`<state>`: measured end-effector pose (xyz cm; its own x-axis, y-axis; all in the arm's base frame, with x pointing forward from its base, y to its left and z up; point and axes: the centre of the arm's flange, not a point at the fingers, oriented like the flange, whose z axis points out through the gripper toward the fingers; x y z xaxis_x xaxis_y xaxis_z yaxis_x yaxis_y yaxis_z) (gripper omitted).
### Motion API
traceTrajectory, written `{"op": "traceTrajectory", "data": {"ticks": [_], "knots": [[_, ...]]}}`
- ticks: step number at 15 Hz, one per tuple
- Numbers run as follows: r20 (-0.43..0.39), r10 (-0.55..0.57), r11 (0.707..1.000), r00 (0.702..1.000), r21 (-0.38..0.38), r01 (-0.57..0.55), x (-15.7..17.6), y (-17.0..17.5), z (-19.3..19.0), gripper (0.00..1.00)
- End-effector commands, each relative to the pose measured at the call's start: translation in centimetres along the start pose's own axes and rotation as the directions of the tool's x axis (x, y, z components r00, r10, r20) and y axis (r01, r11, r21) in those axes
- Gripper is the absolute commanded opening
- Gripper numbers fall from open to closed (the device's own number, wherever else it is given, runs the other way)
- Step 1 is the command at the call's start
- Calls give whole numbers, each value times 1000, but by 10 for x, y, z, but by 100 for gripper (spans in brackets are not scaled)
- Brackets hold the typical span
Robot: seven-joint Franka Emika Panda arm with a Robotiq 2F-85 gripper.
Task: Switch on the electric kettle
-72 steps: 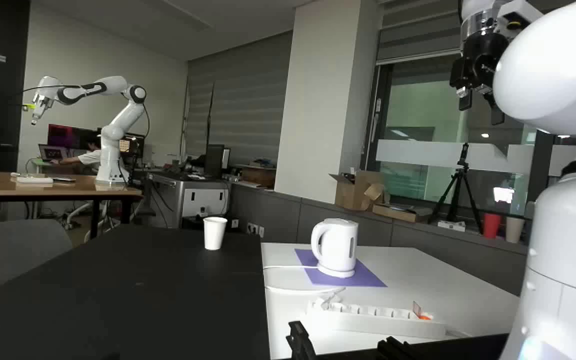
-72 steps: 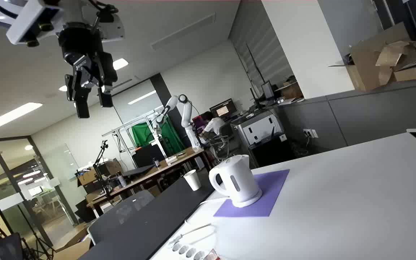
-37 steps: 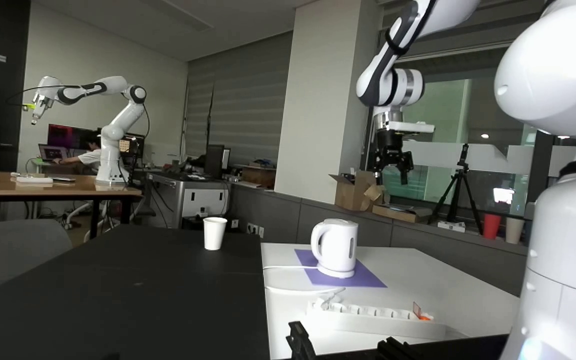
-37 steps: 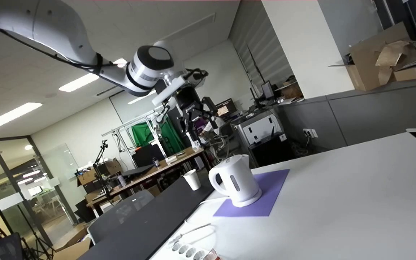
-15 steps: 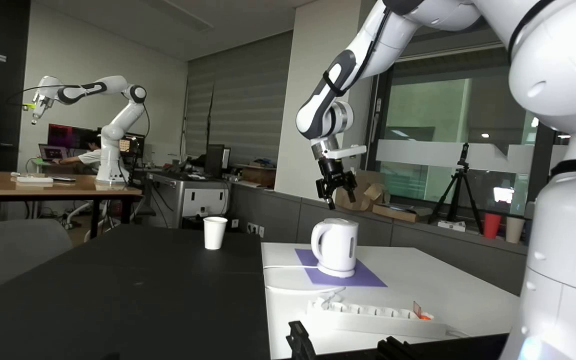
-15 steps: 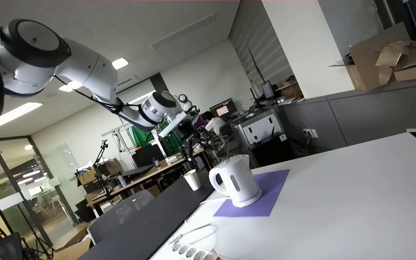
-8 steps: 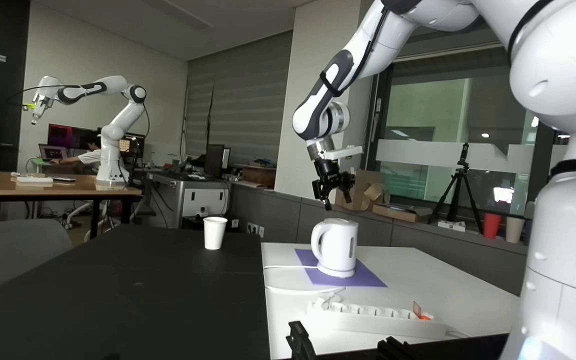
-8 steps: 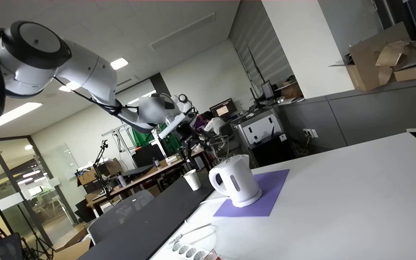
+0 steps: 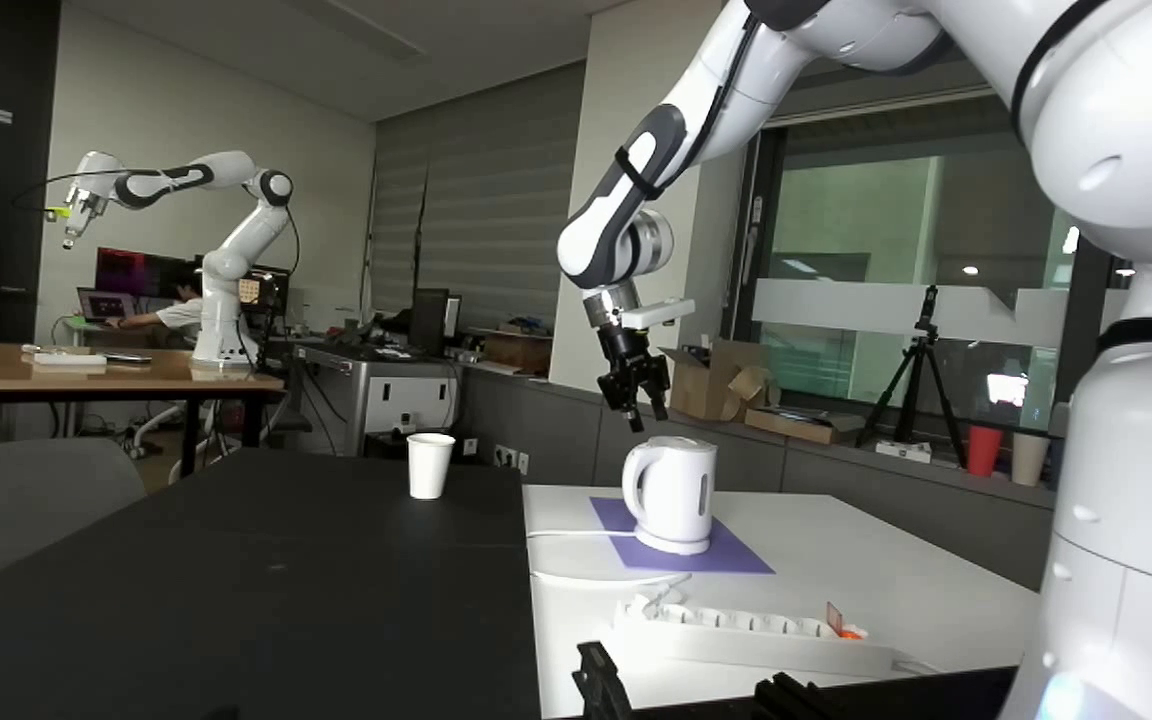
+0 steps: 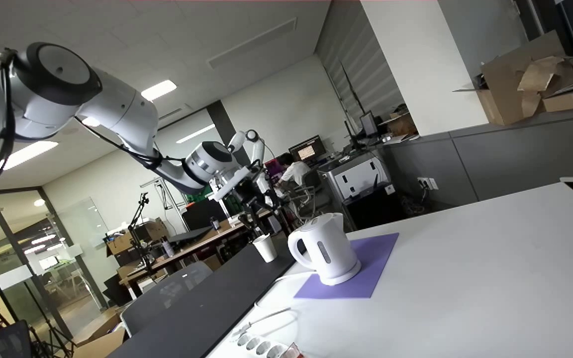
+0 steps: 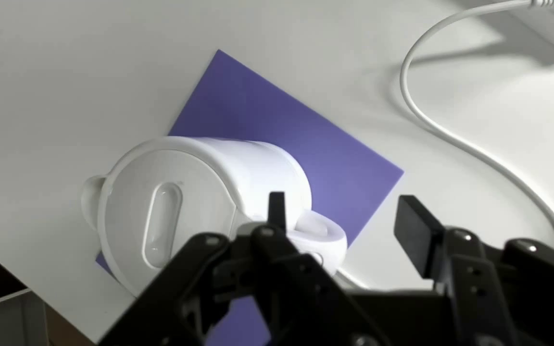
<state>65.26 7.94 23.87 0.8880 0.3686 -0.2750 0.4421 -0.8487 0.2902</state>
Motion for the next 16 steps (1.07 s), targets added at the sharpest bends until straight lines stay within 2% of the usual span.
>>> {"op": "traceTrajectory", "data": {"ticks": [1,5,6,8,9,16], "knots": [[-10,-17,1000,1000,-18,17,11,-4,-5,31],[-22,-24,1000,999,-20,23,14,-7,-4,5],[-17,-26,1000,1000,-6,26,6,-11,-2,22],[-18,-28,1000,999,-8,27,7,-11,-1,7],[-18,-28,1000,999,-8,28,7,-12,0,5],[-18,-28,1000,999,-8,28,7,-12,0,5]]}}
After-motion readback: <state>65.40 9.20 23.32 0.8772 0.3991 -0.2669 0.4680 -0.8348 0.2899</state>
